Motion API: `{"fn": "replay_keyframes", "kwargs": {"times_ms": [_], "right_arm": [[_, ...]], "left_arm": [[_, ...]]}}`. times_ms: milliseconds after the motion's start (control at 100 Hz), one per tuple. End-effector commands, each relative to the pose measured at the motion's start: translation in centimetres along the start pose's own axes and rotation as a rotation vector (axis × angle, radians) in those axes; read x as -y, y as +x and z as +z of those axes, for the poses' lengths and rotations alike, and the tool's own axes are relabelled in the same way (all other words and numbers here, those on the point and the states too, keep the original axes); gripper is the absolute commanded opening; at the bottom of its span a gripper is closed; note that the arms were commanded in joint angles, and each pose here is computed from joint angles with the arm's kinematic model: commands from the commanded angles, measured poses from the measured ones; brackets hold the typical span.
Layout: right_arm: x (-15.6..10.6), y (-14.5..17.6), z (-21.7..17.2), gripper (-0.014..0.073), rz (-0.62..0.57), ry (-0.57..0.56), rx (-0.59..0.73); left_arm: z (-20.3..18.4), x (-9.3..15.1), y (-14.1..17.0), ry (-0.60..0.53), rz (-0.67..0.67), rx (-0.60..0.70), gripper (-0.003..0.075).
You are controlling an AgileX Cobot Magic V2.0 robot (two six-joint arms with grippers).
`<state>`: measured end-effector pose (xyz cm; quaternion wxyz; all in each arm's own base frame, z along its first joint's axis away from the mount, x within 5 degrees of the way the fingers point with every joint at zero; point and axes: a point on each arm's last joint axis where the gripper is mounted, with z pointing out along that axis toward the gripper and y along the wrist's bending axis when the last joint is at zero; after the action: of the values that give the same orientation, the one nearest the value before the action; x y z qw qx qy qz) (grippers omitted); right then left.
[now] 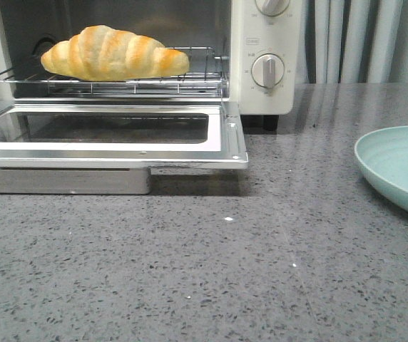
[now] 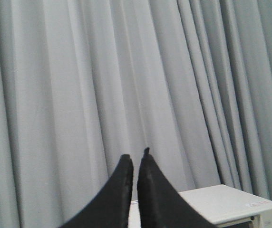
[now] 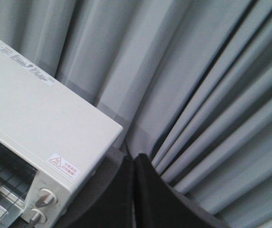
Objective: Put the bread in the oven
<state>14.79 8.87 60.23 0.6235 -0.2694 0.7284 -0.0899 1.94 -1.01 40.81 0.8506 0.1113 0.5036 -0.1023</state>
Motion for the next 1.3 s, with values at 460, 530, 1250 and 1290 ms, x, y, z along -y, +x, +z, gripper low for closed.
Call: {"fn": "replay_keyframes", "kwargs": {"times_ms": [460,530,1250,1290], "right_arm": [[4.3,12.4,-9.6,-0.0053,0.092,0.166,0.041],[4.1,14.8,-10.2,-0.0052,0.075,0.193,0.021],[-0.6,29.0,-14.2,-0.0051,0.248,0.475,0.014],[-1.1,29.1,-14.3,-0.0051,0.268,0.462,0.046]], "left_arm": [[2.2,-0.8,2.3,-0.085,0.01,-0.086,-0.002],[2.2,-0.9,2.3,-0.103,0.023,-0.083,-0.002],[0.9,-2.1,8.7,-0.347,0.133,-0.404,-0.002],[0.9,-2.1,9.1,-0.34,0.118,-0.412,-0.002]]}}
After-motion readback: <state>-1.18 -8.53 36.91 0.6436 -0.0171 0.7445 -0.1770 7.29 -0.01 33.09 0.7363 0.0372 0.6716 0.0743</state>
